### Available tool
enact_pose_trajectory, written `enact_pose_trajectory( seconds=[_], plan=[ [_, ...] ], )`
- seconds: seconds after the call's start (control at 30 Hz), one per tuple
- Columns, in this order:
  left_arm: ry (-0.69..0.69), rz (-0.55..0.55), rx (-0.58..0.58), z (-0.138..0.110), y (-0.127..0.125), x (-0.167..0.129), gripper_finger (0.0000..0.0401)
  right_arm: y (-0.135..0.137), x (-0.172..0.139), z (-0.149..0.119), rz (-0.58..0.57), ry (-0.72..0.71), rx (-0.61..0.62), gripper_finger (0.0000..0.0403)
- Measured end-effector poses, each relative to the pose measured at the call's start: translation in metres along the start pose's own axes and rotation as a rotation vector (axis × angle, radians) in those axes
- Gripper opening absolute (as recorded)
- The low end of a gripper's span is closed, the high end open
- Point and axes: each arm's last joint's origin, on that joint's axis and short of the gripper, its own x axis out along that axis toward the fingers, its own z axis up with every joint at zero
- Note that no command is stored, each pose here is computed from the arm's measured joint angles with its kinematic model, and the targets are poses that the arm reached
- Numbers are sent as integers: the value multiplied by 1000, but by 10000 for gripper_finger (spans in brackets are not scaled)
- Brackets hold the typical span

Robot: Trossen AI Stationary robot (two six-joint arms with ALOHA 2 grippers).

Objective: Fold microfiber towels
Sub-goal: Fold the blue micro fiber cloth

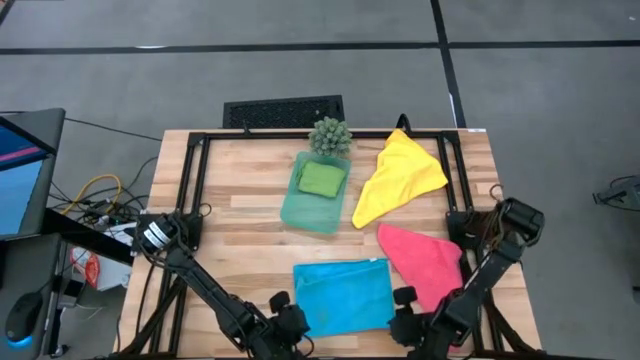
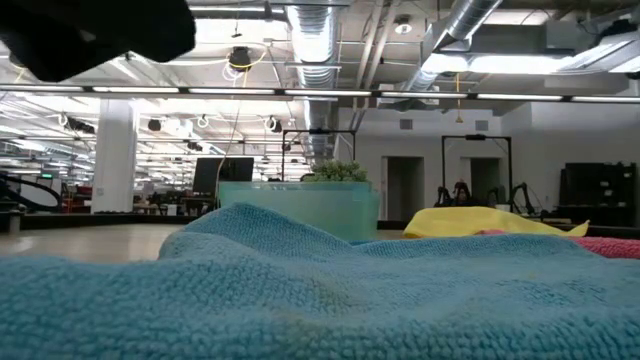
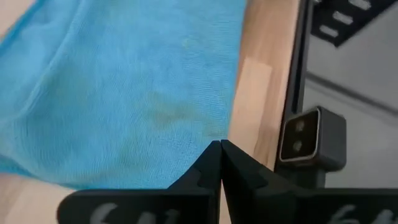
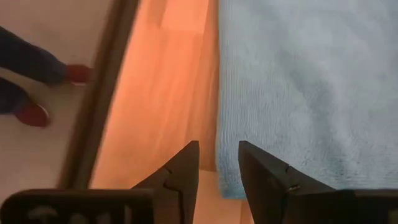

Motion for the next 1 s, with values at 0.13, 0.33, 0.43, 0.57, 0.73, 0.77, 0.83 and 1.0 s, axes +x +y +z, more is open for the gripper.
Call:
enact_pose_trajectory(
  seconds=[0.13,0.33,0.43,0.57,0.73,0.77,0.83,1.0],
  plan=[
    [52,-37,117,-1,-1,0,26,-1,11,-4,-26,24,22,153],
    [74,-73,188,-2,-2,0,103,-2,14,-4,-28,30,46,200],
    [106,-76,204,-5,0,1,138,-2,14,-4,-27,33,46,219],
    [141,-90,215,-11,2,3,157,-2,14,-4,-26,35,46,224],
    [123,-94,304,-14,2,3,159,-2,14,-4,-26,36,45,216],
    [115,-89,327,-14,2,3,159,-2,14,-4,-26,36,45,215],
    [101,-79,369,-13,3,3,159,-2,14,-4,-28,38,44,214],
    [89,-84,419,-12,2,4,159,-2,14,-4,-28,39,44,214]
  ],
)
